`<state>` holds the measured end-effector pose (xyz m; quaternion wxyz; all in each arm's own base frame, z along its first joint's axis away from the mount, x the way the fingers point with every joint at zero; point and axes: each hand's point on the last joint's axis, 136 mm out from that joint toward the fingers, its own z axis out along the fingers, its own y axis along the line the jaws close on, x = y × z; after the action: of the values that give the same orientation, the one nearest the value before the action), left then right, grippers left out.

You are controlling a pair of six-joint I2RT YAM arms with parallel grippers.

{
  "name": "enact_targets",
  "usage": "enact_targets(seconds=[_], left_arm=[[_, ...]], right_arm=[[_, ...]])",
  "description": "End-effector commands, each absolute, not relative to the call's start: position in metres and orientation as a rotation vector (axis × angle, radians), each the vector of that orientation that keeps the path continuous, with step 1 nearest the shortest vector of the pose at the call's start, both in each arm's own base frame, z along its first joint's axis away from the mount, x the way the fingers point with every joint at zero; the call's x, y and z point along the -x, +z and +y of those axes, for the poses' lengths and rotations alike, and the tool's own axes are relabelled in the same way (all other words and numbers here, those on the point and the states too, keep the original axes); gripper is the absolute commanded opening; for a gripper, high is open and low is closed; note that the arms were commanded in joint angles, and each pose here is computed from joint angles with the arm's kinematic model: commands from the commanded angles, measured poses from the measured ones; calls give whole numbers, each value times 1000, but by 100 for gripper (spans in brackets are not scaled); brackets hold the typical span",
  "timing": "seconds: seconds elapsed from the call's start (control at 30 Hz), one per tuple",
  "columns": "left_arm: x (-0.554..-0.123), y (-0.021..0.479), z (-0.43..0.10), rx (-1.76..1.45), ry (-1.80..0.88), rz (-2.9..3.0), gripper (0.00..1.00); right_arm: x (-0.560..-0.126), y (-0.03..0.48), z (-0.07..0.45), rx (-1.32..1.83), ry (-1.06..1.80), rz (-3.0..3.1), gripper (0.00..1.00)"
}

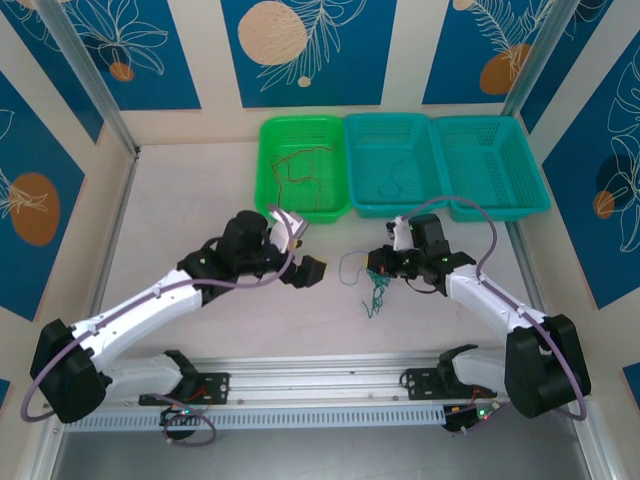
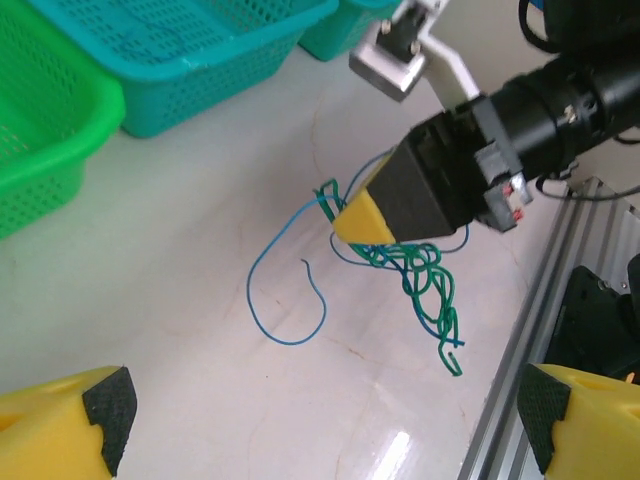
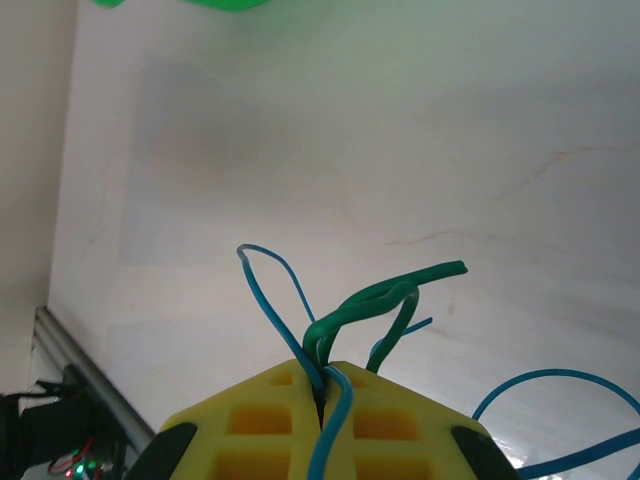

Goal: Untangle the cables

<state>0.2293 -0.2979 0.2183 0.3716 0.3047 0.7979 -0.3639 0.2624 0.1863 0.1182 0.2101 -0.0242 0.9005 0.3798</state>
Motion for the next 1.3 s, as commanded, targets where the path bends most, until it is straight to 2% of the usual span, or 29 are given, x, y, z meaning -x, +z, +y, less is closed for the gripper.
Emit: enact_targets(seconds=[0.0,0.17,0.3,0.37,0.4,0.5,0.67,0.7,0.73,0.87,0.97,1.07,1.2,1.27], left_arm=[[-227,234,-313,-751,-1081,1886,99],[-236,189,-323,-763,-1069,1966,99],[-262,159,-315,-662,-913,2065,99],[-270,152,-314,-626,-882,2070,94],[-272,150,-314,-616,-881,2069,88],[-276,145,-315,-583,-886,2083,61],[-271,144,-316,-553,-959,2064,11],[-270,145,-316,-552,-966,2061,3],[-269,144,-314,-546,-964,2067,0],[-275,143,-296,-480,-859,2113,0],[-283,146,-271,-376,-748,2142,0],[-288,154,-245,-259,-691,2144,0],[-289,166,-215,-145,-678,2109,0],[-288,172,-203,-117,-660,2092,0]], right_arm=[[-256,143,210,252,1184,2422,0],[-245,153,232,378,1267,2387,0],[-233,160,249,477,1324,2373,0],[-228,164,257,524,1339,2359,0],[-226,164,259,530,1338,2361,0],[-229,161,259,501,1314,2386,0],[-235,153,259,468,1288,2423,0],[-236,152,258,462,1279,2431,0],[-239,148,257,448,1259,2447,0],[-251,128,244,355,1098,2541,4],[-262,106,223,247,902,2619,10],[-270,84,198,131,715,2679,10],[-273,60,170,-31,625,2732,11],[-275,50,157,-129,587,2758,19]])
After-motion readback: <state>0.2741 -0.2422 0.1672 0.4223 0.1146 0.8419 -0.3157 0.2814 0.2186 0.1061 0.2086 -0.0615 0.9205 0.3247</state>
